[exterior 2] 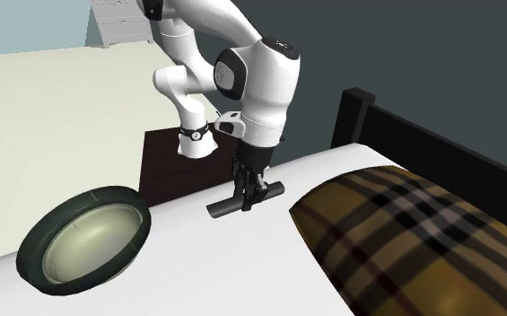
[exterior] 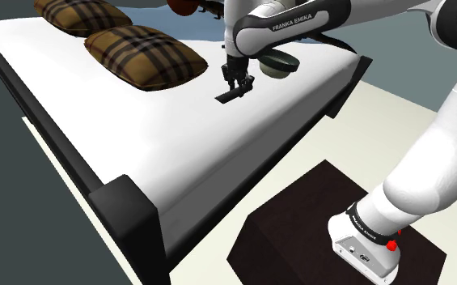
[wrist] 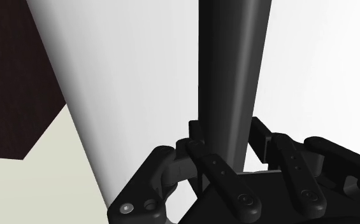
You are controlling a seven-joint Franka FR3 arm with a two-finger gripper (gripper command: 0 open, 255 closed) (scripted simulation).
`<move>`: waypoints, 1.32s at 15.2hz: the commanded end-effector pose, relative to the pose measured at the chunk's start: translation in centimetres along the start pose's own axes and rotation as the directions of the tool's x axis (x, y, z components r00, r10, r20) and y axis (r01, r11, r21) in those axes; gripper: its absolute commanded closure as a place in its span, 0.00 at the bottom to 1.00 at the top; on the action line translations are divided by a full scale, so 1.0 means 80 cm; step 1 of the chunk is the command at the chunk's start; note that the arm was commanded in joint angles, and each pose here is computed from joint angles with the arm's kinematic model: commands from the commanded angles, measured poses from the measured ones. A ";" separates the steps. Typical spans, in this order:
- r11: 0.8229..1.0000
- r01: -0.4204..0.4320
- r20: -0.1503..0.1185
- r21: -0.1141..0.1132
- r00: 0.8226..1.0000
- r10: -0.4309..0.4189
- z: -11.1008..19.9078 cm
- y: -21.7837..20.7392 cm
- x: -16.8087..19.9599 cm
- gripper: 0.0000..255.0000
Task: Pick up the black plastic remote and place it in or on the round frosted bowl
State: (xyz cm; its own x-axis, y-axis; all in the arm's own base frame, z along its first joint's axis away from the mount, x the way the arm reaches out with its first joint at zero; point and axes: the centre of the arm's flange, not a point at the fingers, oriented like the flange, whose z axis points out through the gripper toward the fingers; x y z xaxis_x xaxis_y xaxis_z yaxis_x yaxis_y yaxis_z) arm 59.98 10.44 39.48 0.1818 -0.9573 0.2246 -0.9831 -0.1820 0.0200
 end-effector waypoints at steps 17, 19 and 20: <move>1.000 0.000 0.001 -0.013 1.000 0.000 -0.090 0.005 0.022 1.00; 1.000 0.000 0.001 -0.013 1.000 0.000 -0.103 0.006 0.025 1.00; 1.000 0.000 0.001 -0.013 1.000 0.000 -0.109 0.006 0.027 1.00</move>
State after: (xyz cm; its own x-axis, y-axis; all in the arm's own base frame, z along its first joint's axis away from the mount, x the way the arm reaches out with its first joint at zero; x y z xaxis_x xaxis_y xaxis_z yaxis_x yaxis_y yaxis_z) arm 59.74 10.34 47.96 0.1821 -0.9575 0.2237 -0.9832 -0.1795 0.0324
